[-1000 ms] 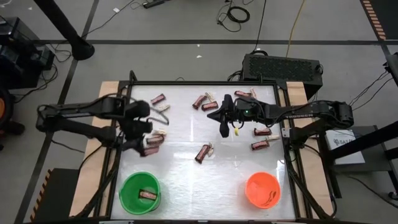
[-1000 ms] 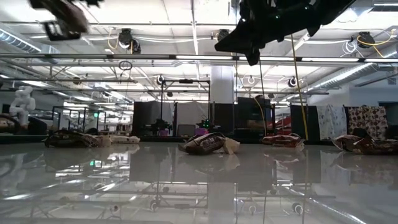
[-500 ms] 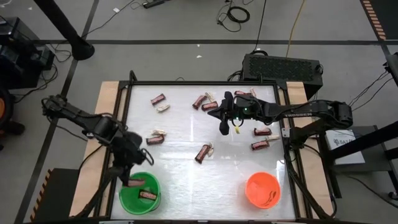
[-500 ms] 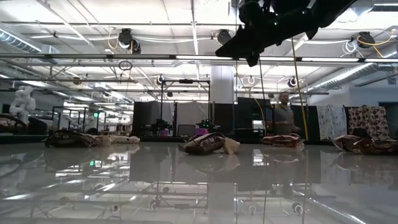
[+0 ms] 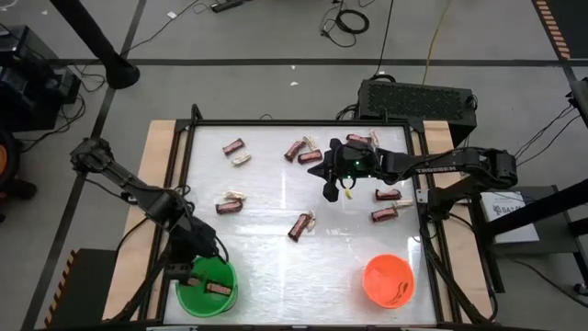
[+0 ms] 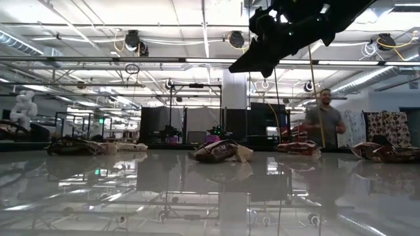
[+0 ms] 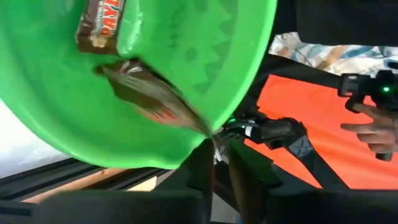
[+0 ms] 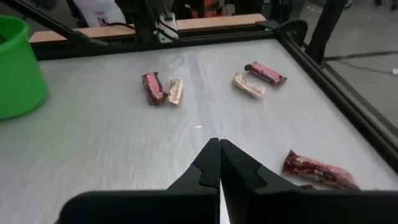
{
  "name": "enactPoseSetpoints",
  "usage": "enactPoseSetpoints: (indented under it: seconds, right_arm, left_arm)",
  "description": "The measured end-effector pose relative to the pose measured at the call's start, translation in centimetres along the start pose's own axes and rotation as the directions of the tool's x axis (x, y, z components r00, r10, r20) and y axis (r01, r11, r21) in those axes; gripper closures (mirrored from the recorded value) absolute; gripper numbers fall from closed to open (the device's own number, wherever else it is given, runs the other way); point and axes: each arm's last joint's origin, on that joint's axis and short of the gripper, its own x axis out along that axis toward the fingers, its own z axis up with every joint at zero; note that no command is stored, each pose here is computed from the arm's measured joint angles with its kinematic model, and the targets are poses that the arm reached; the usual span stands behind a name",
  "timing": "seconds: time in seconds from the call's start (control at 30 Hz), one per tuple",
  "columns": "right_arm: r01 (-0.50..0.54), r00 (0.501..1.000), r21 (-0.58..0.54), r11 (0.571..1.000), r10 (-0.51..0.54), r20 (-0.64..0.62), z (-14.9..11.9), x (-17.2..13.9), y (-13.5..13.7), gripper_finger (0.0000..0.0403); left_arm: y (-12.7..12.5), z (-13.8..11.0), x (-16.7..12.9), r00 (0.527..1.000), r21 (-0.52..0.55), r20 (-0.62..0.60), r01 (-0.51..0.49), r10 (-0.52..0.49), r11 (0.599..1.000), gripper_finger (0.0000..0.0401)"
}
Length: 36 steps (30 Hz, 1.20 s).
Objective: Sort candy by brand, put in halloween buckets
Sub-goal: Put the brown chocolate bar into the green bucket
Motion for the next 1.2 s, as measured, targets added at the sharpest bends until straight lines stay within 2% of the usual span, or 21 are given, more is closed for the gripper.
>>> enactPoseSetpoints:
  seconds: [0.1, 0.23, 0.27, 0.4, 0.63, 0.7, 0.77, 0.83, 0.9, 0.93, 1.0, 1.07, 1.13, 1.2]
  right_arm:
    - [0.001, 1.0, -0.008, 1.0, -0.001, -0.002, 0.0, 0.0, 0.0, 0.0403]
    - [0.0, 1.0, -0.006, 1.0, 0.0, -0.001, 0.0, 0.0, 0.0, 0.0403]
    - [0.001, 1.0, 0.001, 1.0, -0.001, -0.001, 0.0, 0.0, 0.0, 0.0403]
    - [0.001, 1.0, 0.02, 1.0, -0.001, -0.001, 0.0, 0.0, 0.0, 0.0403]
    - [-0.003, 1.0, 0.03, 1.0, 0.002, 0.03, 0.3, 0.0, 0.0, 0.0403]
    - [-0.006, 0.999, 0.055, 0.998, 0.003, 0.052, 0.5, 0.0, 0.0, 0.0403]
    - [-0.01, 0.998, 0.085, 0.996, 0.004, 0.07, 0.7, 0.0, 0.0, 0.0403]
    - [-0.014, 0.997, 0.119, 0.993, 0.005, 0.083, 0.8, 0.0, 0.0, 0.0403]
    - [-0.024, 0.996, 0.168, 0.985, 0.008, 0.092, 0.9, 0.0, 0.1, 0.0403]
    - [-0.03, 0.995, 0.199, 0.98, 0.01, 0.097, 1.0, 0.0, 0.2, 0.0403]
    - [-0.042, 0.995, 0.259, 0.965, 0.016, 0.1, 1.0, 0.0, 0.4, 0.0403]
    - [-0.056, 0.995, 0.308, 0.95, 0.027, 0.098, 1.0, 0.0, 0.6, 0.0403]
    - [-0.071, 0.994, 0.351, 0.934, 0.039, 0.098, 1.0, 0.0, 1.0, 0.0403]
    - [-0.087, 0.994, 0.391, 0.916, 0.053, 0.097, 1.0, 0.0, 1.4, 0.0403]
  left_arm:
    - [0.0, 0.0, 0.1, 1.0, -0.011, 0.007, -0.008, 0.008, 1.0, 0.0309]
    - [0.1, -0.1, 0.1, 1.0, -0.127, 0.002, -0.015, 0.015, 0.992, 0.0281]
    - [0.1, 0.0, 0.0, 1.0, -0.126, 0.004, -0.012, 0.013, 0.992, 0.0278]
    - [0.2, 0.4, -0.5, 1.0, -0.046, 0.017, 0.017, -0.016, 0.999, 0.0276]
    - [2.0, 1.7, -2.6, 0.996, 0.011, 0.094, 0.005, -0.006, 1.0, 0.0276]
    - [2.9, 2.1, -3.5, 0.987, 0.051, 0.153, -0.048, 0.04, 0.998, 0.0276]
    - [4.0, 2.8, -4.6, 0.956, 0.099, 0.261, -0.166, 0.135, 0.981, 0.0276]
    - [5.2, 3.6, -5.9, 0.883, 0.119, 0.389, -0.332, 0.264, 0.936, 0.0276]
    - [6.2, 4.4, -7.6, 0.759, 0.111, 0.521, -0.513, 0.39, 0.851, 0.0276]
    - [6.5, 4.9, -8.5, 0.679, 0.1, 0.588, -0.6, 0.439, 0.794, 0.0276]
    - [7.0, 6.1, -10.7, 0.477, 0.039, 0.727, -0.747, 0.494, 0.664, 0.0276]
    - [7.6, 7.5, -12.9, 0.291, -0.057, 0.817, -0.818, 0.498, 0.572, 0.0276]
    - [8.4, 9.0, -14.8, 0.175, -0.12, 0.868, -0.834, 0.465, 0.539, 0.0276]
    - [9.8, 10.5, -16.2, 0.127, -0.146, 0.894, -0.824, 0.429, 0.548, 0.0276]
